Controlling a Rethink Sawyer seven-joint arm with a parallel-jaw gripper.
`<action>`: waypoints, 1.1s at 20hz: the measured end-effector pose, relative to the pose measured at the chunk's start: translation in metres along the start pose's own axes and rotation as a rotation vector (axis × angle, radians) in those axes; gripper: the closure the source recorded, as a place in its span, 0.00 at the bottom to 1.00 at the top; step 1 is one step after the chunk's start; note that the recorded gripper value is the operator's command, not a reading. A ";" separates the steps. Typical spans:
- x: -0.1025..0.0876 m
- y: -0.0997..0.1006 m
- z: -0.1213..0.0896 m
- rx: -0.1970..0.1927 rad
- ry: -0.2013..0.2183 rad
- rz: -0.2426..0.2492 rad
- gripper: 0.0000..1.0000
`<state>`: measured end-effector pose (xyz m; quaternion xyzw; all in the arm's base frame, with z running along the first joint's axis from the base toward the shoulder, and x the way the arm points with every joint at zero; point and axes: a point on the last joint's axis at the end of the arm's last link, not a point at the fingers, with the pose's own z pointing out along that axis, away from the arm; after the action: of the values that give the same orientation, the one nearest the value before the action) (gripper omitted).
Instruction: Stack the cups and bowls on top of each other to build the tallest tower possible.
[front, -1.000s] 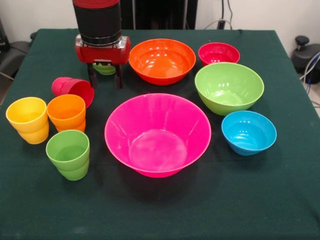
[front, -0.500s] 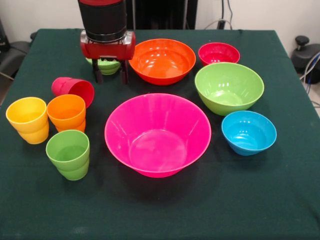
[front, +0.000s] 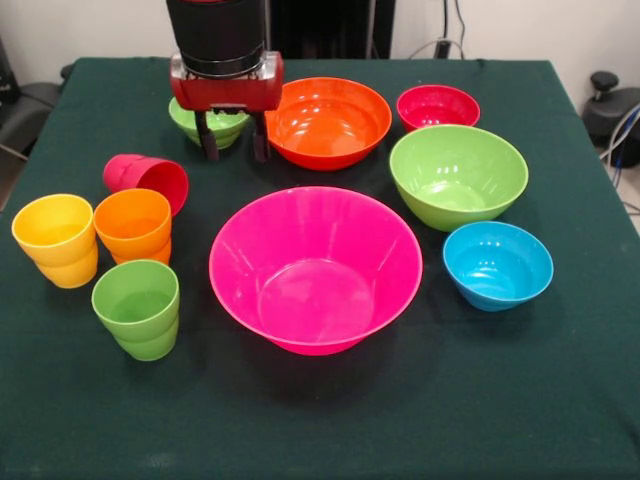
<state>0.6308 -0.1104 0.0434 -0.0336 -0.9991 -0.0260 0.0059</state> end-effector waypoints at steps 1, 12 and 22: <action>-0.001 0.001 0.000 -0.001 0.000 -0.001 0.00; -0.032 0.007 -0.014 -0.011 -0.032 -0.033 0.00; -0.053 -0.002 -0.027 -0.006 -0.019 -0.112 0.00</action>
<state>0.6838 -0.1171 0.0700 0.0223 -0.9993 -0.0288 -0.0054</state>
